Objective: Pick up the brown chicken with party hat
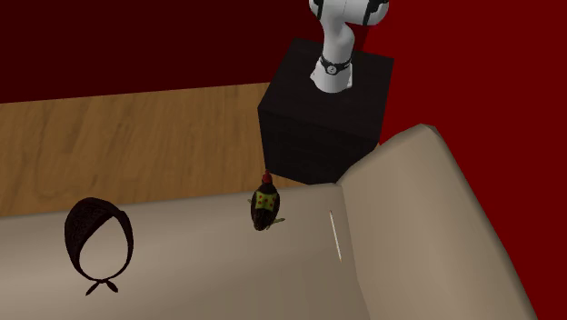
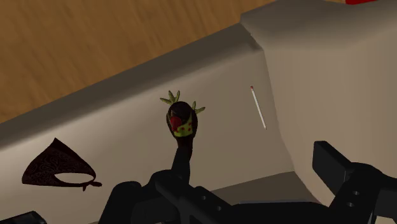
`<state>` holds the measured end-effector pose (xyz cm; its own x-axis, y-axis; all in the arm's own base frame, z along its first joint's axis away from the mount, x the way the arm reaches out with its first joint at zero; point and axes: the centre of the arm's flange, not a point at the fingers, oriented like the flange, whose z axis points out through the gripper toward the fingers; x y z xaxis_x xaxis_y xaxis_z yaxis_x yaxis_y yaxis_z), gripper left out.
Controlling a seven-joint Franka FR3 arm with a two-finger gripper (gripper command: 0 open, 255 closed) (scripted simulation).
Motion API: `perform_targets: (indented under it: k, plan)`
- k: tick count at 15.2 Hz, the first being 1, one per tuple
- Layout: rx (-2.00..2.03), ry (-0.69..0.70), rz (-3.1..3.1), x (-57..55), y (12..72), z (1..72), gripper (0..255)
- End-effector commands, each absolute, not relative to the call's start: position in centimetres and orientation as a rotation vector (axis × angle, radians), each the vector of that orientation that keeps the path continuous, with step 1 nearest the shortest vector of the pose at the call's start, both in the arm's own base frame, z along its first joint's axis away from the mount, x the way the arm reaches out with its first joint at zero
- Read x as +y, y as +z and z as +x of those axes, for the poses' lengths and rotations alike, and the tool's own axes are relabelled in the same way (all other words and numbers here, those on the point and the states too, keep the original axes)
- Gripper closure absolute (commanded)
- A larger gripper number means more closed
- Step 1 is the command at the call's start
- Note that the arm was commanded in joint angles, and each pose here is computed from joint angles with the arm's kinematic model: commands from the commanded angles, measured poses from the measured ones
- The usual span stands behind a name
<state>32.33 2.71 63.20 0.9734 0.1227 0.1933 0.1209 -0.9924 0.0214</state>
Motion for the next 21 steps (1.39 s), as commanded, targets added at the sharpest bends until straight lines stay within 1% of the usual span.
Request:
perform_targets:
  k: [1, 21]
  plan:
    - [0.192, 0.306, 3.111, 2.7, 63.2, 32.3, 0]
    - [0.041, 0.484, 3.06, 0.2, 41.3, 45.7, 0]
